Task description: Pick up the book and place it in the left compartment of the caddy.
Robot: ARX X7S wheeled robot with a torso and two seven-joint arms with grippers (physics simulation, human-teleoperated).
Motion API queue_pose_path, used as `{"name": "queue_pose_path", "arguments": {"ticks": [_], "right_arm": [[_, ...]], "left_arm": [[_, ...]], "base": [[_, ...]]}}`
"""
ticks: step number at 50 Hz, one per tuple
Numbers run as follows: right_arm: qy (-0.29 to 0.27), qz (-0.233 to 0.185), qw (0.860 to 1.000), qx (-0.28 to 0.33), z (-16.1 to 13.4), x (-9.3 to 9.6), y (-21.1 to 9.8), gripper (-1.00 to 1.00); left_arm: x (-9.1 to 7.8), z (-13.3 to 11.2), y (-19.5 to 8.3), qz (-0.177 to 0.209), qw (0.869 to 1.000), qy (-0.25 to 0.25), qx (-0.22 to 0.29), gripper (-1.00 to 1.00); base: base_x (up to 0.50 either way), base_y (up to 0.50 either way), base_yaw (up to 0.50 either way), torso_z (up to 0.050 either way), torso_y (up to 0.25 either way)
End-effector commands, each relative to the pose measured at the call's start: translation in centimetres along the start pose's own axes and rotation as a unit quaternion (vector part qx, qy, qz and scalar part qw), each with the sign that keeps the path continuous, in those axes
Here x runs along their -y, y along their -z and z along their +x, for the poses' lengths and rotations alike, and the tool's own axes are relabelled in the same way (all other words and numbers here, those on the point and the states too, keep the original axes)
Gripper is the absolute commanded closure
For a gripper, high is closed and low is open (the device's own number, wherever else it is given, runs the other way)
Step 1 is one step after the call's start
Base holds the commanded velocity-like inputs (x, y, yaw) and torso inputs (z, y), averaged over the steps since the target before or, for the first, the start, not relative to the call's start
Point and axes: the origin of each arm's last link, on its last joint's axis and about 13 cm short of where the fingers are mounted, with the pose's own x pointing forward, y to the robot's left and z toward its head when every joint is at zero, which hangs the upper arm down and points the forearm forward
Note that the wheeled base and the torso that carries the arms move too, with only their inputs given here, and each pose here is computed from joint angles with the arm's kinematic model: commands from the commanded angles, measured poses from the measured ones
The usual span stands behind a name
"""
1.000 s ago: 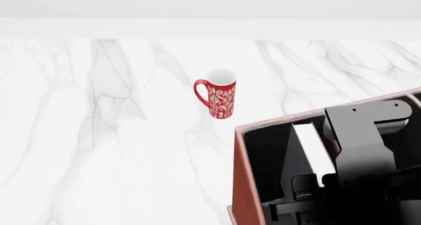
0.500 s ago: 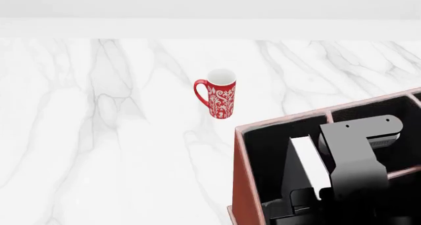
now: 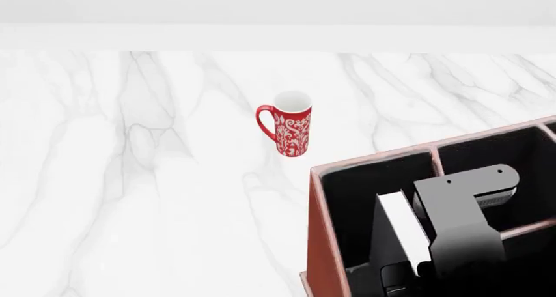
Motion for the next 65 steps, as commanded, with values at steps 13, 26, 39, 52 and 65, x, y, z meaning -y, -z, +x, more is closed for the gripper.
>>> {"name": "queue_pose_path", "arguments": {"ticks": [13,26,39,52,65], "right_arm": [[0.008,-0.015,1.000,0.020,1.2,0.3,0.0,1.00],[0.011,-0.008,1.000,0.013,2.4,0.4,0.4,1.00],[0.010,-0.010,1.000,0.007,3.0,0.3,0.6,1.00],[0.006,-0.007,1.000,0.009,3.4,0.4,0.9,1.00],[0.003,-0.002,1.000,0.006,3.8,0.5,1.1,1.00]], "left_arm": [[0.0,-0.1,0.0,0.001,1.000,0.001,0.001,-1.00],[0.0,-0.1,0.0,0.001,1.000,0.001,0.001,-1.00],[0.0,-0.1,0.0,0.001,1.000,0.001,0.002,-1.00],[0.0,-0.1,0.0,0.001,1.000,0.002,0.002,-1.00],[0.1,-0.1,0.0,0.002,1.000,0.002,0.002,-1.00]], "base": [[0.00,0.00,0.00,0.000,0.002],[0.00,0.00,0.00,0.001,0.001],[0.00,0.00,0.00,0.000,0.002],[0.00,0.00,0.00,0.000,0.001],[0.00,0.00,0.00,0.001,0.002]]}}
